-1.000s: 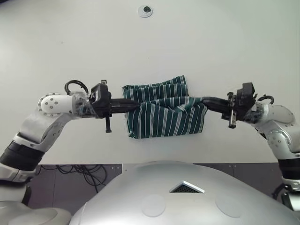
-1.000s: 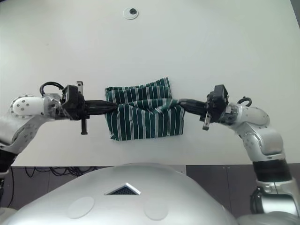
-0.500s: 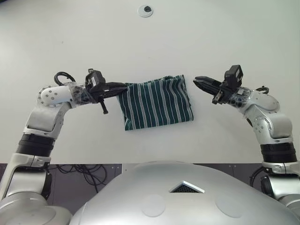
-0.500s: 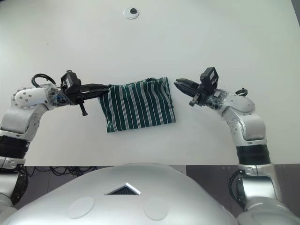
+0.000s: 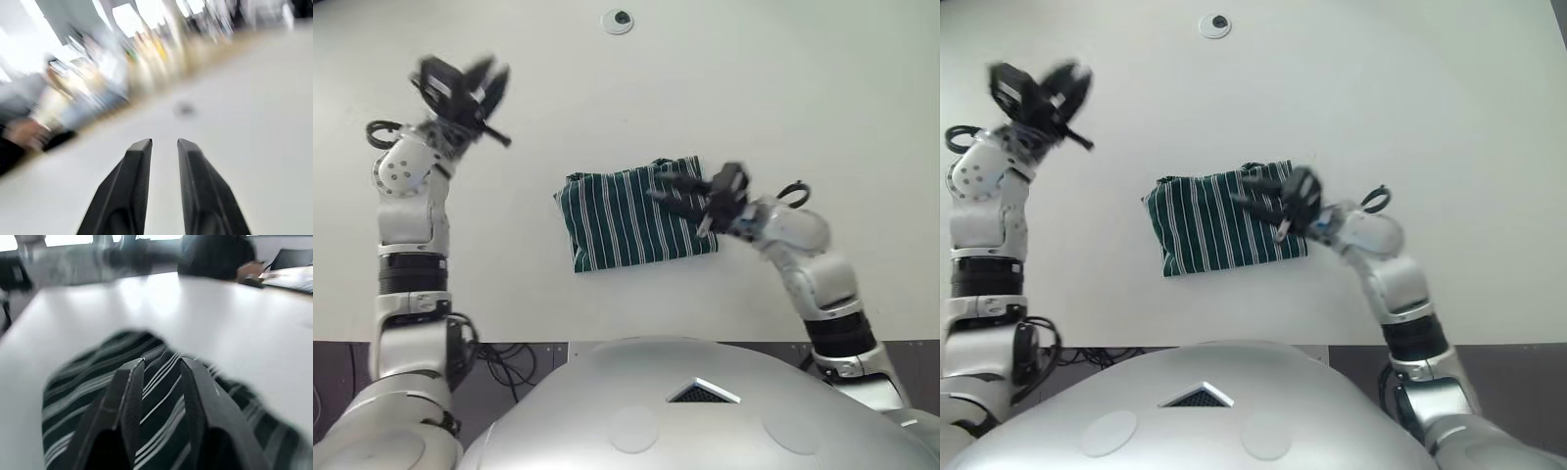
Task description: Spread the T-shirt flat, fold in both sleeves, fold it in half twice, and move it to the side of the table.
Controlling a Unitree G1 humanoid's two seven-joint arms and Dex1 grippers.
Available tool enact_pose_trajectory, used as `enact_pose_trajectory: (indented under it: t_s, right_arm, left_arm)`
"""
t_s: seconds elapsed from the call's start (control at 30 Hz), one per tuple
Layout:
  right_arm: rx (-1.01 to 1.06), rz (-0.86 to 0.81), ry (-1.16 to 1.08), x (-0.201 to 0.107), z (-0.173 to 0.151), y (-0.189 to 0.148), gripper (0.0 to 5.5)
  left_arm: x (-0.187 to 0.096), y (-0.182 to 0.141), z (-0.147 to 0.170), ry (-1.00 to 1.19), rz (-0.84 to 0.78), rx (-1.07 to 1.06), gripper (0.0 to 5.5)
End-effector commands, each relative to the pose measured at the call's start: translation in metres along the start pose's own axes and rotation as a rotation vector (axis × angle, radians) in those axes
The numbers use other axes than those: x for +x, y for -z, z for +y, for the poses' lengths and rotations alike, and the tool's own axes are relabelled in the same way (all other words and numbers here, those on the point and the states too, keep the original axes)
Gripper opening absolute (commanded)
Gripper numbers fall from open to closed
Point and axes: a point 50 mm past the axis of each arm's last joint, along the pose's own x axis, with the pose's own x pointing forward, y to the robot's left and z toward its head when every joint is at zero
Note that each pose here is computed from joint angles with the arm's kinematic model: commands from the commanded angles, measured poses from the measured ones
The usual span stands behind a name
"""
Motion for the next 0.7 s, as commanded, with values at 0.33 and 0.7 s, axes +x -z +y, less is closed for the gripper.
enact_pose_trajectory:
  t_s: [0.33,0.7]
  right_arm:
    - [-0.11,0.174,0.828,0.02,-0.098,0.046,1.31]
    - [-0.467,-0.297,1.131,-0.003,-0.117,-0.005,1.31]
  left_arm:
    - [-0.01,0.047,-0.067,-0.193,-0.154,-0.167,0.9]
    - [-0.018,0.046,-0.068,-0.139,-0.201,-0.108,0.9]
